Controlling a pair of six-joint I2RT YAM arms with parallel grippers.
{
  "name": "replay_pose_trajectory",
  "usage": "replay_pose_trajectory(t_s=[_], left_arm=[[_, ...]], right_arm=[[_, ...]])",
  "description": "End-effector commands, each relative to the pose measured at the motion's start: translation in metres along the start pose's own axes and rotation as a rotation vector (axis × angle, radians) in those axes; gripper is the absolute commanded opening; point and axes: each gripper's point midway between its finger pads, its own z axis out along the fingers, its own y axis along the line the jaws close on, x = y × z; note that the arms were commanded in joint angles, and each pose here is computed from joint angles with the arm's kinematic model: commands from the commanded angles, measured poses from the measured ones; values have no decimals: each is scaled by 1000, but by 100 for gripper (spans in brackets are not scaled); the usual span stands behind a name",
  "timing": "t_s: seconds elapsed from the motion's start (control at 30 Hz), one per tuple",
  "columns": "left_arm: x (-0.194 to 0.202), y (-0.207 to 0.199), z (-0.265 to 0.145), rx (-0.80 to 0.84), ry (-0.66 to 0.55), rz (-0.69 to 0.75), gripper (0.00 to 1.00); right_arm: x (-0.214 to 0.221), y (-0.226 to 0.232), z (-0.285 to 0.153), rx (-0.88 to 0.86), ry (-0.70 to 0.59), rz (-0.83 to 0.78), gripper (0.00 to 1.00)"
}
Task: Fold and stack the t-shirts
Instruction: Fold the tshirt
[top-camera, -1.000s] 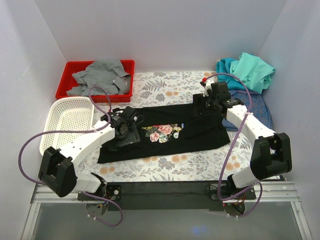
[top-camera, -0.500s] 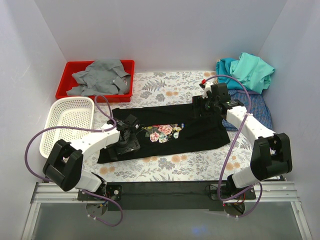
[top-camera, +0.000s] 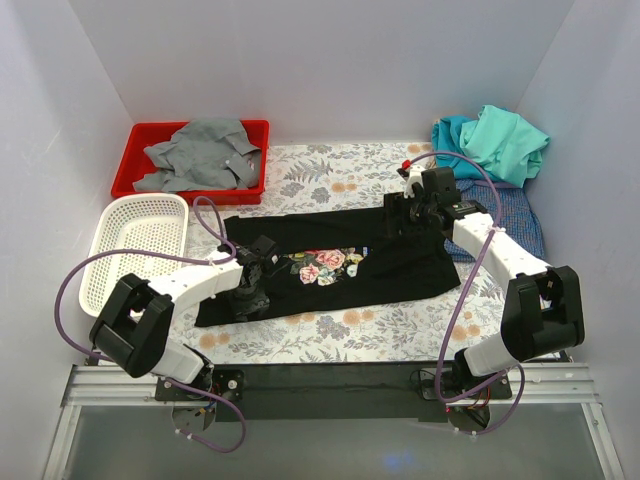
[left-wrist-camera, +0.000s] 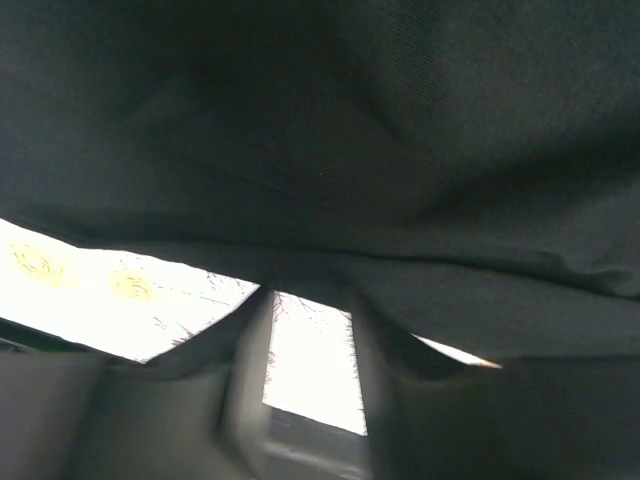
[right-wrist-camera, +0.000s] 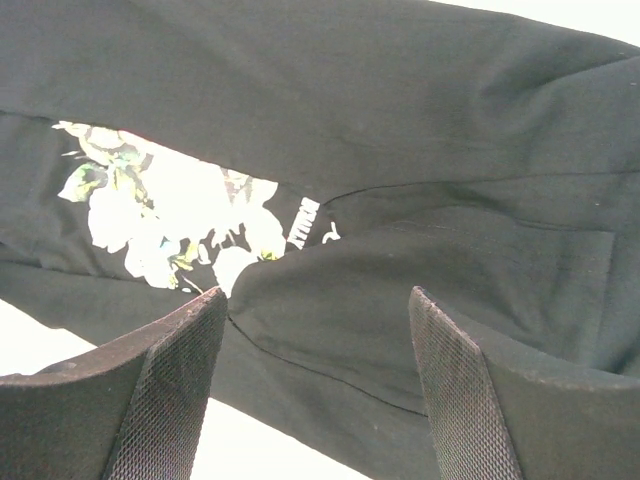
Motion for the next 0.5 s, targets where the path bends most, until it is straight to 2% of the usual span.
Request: replay_pose_trajectory(t_s=[0.0,0.03,0.07,0.1,0.37,0.4,0.47], left_arm=[[-3,-3,-4,14,-18,-2,27],[-2,-2,-4,12,-16,3,20],[-2,-2,-5,13,-17,8,4],[-3,-3,-7,16,-17,7,0],[-8,2,-11,-5,-41,14,0],[-10,1,-13,2,-50,10,24],[-15,0,-21,32,-81,-14,62]], right_arm=[[4,8,1,-48,1,-9,79],[9,7,3,-48,13,-6,79],[12,6,3,-44,18,-7,79],[13,6,3,-42,21,-7,79],[19,5,6,-47,36,-2,78],[21,5,7,-51,42,2,78],[21,5,8,-53,45,1,78]])
